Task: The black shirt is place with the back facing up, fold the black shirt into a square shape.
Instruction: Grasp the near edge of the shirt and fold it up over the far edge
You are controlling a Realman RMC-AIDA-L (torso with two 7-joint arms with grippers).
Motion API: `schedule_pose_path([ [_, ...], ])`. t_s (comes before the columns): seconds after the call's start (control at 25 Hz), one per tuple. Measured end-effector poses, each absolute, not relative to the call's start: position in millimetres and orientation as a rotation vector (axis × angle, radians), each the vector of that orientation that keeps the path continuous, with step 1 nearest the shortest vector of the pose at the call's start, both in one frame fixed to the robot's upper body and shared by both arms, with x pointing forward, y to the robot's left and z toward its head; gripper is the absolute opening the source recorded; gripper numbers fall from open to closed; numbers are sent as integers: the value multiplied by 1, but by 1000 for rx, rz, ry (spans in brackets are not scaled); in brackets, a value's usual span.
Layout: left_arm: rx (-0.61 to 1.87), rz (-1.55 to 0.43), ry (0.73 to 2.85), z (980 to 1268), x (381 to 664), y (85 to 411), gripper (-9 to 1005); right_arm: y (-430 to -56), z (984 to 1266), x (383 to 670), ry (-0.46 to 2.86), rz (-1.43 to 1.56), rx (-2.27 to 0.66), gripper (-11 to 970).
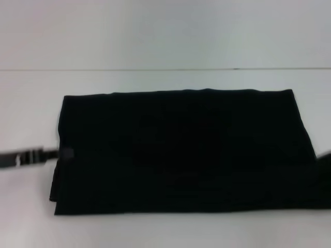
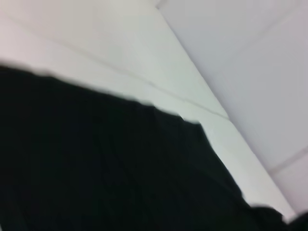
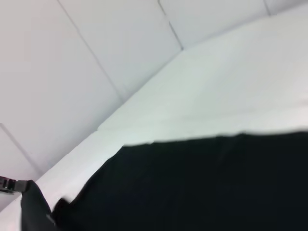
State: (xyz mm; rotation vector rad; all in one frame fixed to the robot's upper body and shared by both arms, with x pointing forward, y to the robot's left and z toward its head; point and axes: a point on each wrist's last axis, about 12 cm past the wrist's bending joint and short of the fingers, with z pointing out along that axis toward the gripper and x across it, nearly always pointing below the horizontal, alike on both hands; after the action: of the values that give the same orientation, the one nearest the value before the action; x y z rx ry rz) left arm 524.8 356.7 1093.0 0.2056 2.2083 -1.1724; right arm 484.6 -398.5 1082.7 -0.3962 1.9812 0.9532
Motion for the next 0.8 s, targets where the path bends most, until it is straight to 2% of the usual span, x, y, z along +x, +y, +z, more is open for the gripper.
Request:
schedule_pose_path([
  [0.2,160,-960,2206,1104,593,338,32,-386,1093,539,1986,830,-383,32],
  [0.4,128,-758,2219,1103,632,316,33,-368,1095,588,2051,704,-319,32],
  [0.6,103,-589,2230,1094,649,298,34,-343,1095,621,2093,611,-282,32],
  [0.8,130,-465,2236,1090,657,285,35,-326,1092,640,2113,534,-250,32],
])
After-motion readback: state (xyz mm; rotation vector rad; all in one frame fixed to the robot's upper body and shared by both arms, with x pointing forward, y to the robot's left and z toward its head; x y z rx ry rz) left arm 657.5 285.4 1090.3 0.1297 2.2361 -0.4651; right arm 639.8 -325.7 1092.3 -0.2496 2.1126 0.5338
